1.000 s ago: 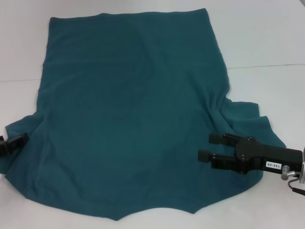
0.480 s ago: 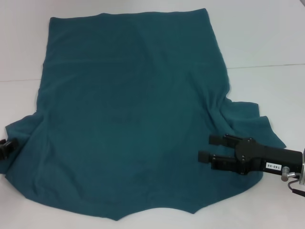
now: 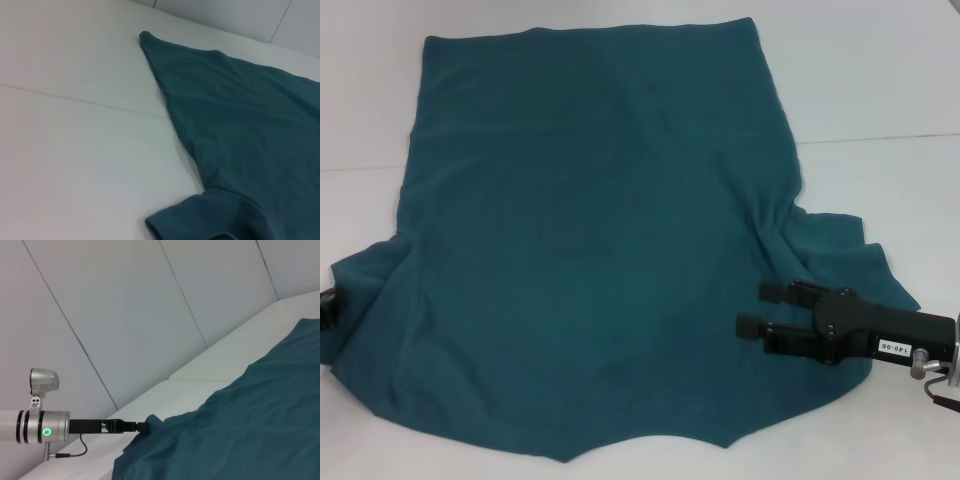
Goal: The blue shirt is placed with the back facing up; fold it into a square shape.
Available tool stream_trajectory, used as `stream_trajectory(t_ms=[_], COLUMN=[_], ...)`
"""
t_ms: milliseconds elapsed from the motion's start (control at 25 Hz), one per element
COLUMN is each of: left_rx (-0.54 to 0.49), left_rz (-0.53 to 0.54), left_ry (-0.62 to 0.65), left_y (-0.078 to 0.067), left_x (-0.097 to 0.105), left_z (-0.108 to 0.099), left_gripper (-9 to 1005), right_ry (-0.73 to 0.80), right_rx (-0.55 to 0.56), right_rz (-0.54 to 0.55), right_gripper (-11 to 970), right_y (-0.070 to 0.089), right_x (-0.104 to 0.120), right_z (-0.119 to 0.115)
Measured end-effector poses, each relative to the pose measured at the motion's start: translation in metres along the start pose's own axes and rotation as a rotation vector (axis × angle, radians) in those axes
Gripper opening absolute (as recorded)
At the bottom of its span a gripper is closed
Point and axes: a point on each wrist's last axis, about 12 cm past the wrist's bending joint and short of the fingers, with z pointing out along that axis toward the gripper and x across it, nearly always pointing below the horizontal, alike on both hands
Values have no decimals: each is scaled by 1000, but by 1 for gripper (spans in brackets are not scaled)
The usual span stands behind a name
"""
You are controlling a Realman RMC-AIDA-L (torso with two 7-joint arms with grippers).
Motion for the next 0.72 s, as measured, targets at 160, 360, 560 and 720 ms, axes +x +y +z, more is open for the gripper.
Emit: stream_trajectory(t_ms=[160,360,560,720], left_rx=[-2,-22,-53,-66], left_rz=[5,11,10,17], left_ry=[-4,-20,-44,-54], left_y=[1,7,17,21], left_x=[-2,-8,-16,-21], left_z=[0,-5,-15,-19], left_gripper=[19,-1,-1,-1], right_ry=[-9,-21,-30,-32], right_rx=[-2,-4,-7,-11], right_rz=[2,7,14,23], right_gripper=[910,911,910,910], right_y=[1,3,5,6], right_x=[0,1,3,5], right_z=[2,6,9,10])
